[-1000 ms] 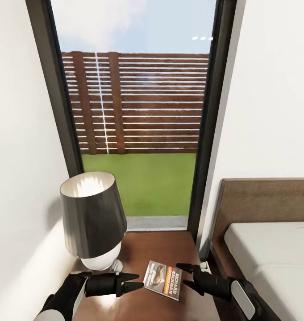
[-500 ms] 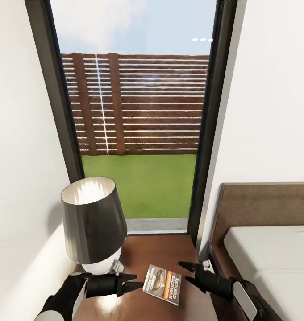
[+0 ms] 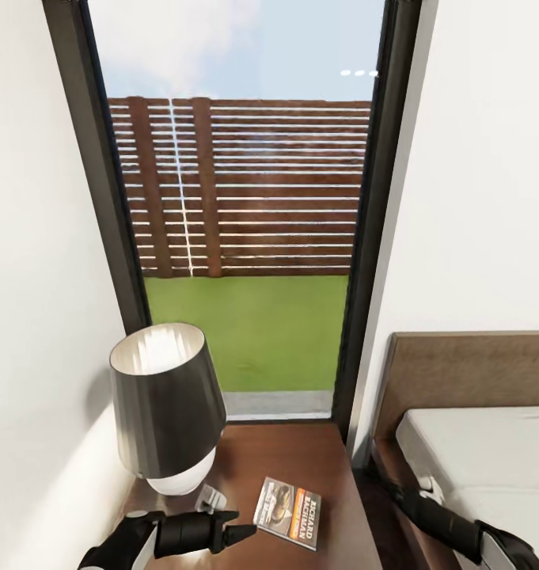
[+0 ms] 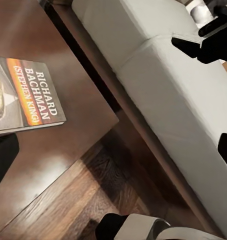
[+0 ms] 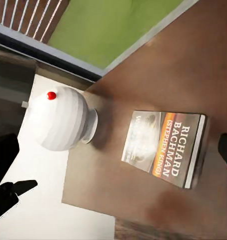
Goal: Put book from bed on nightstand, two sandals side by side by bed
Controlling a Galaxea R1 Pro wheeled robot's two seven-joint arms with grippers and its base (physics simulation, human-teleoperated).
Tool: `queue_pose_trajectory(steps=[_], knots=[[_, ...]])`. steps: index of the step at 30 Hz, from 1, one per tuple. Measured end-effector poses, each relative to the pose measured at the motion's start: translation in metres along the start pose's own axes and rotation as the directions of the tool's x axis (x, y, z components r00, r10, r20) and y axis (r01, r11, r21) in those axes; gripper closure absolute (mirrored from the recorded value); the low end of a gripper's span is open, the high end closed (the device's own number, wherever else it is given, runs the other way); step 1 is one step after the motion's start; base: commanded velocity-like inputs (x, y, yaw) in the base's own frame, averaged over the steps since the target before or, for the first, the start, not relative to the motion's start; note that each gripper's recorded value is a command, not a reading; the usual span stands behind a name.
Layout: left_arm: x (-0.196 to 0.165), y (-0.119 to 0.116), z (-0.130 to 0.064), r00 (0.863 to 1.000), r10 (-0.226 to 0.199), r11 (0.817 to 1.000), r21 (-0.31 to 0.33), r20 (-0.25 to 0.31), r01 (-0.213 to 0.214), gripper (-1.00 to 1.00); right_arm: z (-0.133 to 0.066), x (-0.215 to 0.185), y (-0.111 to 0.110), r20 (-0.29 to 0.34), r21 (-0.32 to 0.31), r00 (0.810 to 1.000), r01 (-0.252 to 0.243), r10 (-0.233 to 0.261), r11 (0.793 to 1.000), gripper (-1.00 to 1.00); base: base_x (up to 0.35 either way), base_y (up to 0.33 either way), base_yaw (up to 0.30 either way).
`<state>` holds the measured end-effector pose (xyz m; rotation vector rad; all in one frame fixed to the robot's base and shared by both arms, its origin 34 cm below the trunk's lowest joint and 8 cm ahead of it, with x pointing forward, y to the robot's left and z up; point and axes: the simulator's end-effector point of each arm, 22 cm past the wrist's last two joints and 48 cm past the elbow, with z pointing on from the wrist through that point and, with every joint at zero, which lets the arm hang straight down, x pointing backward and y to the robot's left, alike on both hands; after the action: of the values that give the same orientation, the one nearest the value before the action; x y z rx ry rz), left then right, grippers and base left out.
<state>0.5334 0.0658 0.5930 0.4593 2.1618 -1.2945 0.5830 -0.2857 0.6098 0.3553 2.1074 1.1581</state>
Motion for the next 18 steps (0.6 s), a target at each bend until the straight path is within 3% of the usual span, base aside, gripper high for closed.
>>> queue_pose_trajectory(steps=[1,3,5,9,13,18], knots=[[0.0,-0.001,0.0,1.0,-0.001,1.0,-0.001,-0.001,0.001,-1.0,-0.002,0.002,-0.002,-0.001,0.005,1.0,0.009,-0.009,1.0,-1.0,0.0,0.0,0.0],[0.005,-0.004,0.0,1.0,-0.014,1.0,0.001,-0.009,0.014,-1.0,-0.007,0.012,-0.011,-0.021,0.028,0.996,0.087,-0.087,0.996,-1.0,0.0,0.0,0.0],[0.006,-0.006,0.0,1.0,-0.018,1.0,-0.001,-0.011,0.018,-1.0,-0.009,0.015,-0.012,-0.038,0.038,0.992,0.121,-0.12,0.992,-1.0,0.0,0.0,0.0],[0.01,0.001,0.0,1.0,-0.008,0.998,-0.056,-0.01,0.007,-1.0,-0.018,0.041,-0.027,-0.123,0.076,0.972,0.209,-0.198,0.975,-1.0,0.0,0.0,0.0],[0.014,0.007,0.0,1.0,-0.013,0.994,-0.112,-0.016,0.011,-1.0,-0.023,0.049,-0.028,-0.157,0.086,0.962,0.237,-0.222,0.968,-1.0,0.0,0.0,0.0],[0.014,0.003,-0.002,0.999,-0.024,0.992,-0.121,-0.022,0.021,-1.0,-0.027,0.046,-0.02,-0.164,0.076,0.96,0.241,-0.226,0.967,-1.0,0.0,0.0,0.0]])
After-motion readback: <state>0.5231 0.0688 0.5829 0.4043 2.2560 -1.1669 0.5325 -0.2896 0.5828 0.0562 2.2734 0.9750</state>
